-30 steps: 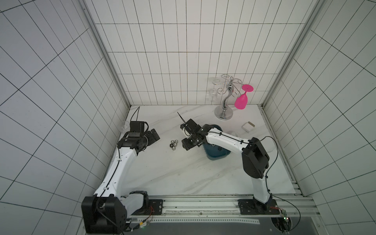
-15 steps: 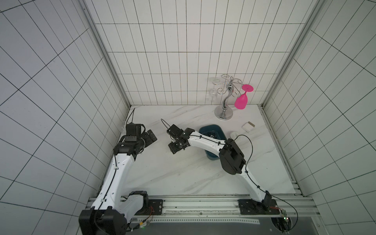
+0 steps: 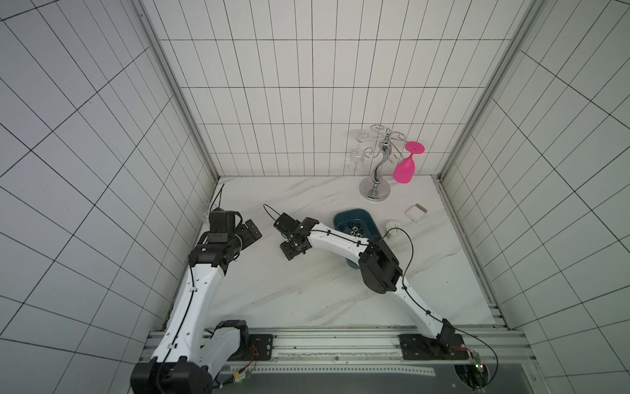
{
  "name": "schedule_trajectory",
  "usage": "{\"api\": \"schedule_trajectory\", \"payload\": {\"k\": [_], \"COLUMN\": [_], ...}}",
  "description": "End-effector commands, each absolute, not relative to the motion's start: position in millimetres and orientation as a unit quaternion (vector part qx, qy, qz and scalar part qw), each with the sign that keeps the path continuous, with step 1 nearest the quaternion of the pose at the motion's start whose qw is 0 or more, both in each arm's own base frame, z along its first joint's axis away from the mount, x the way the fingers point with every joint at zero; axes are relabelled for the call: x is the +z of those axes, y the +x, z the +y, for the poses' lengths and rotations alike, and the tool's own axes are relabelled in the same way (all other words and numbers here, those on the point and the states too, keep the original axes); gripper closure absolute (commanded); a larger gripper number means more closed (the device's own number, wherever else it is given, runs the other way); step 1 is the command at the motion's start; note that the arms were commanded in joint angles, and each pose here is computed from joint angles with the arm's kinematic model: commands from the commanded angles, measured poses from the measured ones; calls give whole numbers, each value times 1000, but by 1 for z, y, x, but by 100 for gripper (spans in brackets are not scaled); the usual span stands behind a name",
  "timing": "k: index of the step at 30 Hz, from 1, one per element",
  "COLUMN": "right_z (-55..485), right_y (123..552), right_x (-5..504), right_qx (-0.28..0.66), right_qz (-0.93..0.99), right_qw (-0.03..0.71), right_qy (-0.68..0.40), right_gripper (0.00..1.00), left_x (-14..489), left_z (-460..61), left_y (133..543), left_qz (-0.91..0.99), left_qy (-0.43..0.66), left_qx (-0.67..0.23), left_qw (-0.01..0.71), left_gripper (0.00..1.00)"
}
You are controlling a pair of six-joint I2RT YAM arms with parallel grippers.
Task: Put the nuts on the desktop into the storage box
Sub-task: Pick up the nut from the center of the board, then place the nut in the storage box.
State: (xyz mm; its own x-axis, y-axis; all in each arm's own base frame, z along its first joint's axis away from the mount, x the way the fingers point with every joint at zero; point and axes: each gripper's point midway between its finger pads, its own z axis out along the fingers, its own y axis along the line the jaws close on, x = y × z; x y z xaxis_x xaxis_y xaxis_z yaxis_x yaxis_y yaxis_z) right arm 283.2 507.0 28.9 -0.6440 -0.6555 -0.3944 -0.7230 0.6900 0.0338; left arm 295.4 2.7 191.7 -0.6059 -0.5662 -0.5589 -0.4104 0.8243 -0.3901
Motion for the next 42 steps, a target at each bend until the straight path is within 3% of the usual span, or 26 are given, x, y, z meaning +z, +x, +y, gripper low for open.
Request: {"api": "schedule_trajectory", "payload": {"k": [1, 3, 8, 13, 19, 26, 33, 42], "right_z": [504, 505, 502, 495, 467, 374, 291, 279], "right_y": [284, 284, 281, 280, 301, 337, 366, 380], "right_x": [17, 17, 20, 42, 110, 160, 134, 91], "right_qx": [74, 76, 77, 87, 122, 119, 101, 91], "right_qz": [904, 904, 904, 903, 903, 920, 949, 964], "right_qw": [173, 173, 168, 183, 241, 275, 232, 169], "right_qy": [-383, -384, -385, -379, -333, -255, -190, -187], "right_gripper": [44, 49, 71, 80, 81, 80, 80, 79], "left_x": [198, 198, 198, 196, 191, 185, 189, 191], "left_z": [7, 7, 8, 6, -13, -42, -61, -61], "left_y": [297, 298, 297, 300, 306, 315, 319, 320], "left_qz": [884, 884, 884, 884, 883, 891, 897, 898], "left_qy": [-272, -272, -273, -276, -269, -237, -207, -206], "left_qx": [-106, -105, -104, -110, -163, -208, -210, -206], "left_qw": [365, 364, 365, 362, 347, 327, 329, 329], "left_gripper": [2, 2, 2, 2, 2, 2, 2, 2]}}
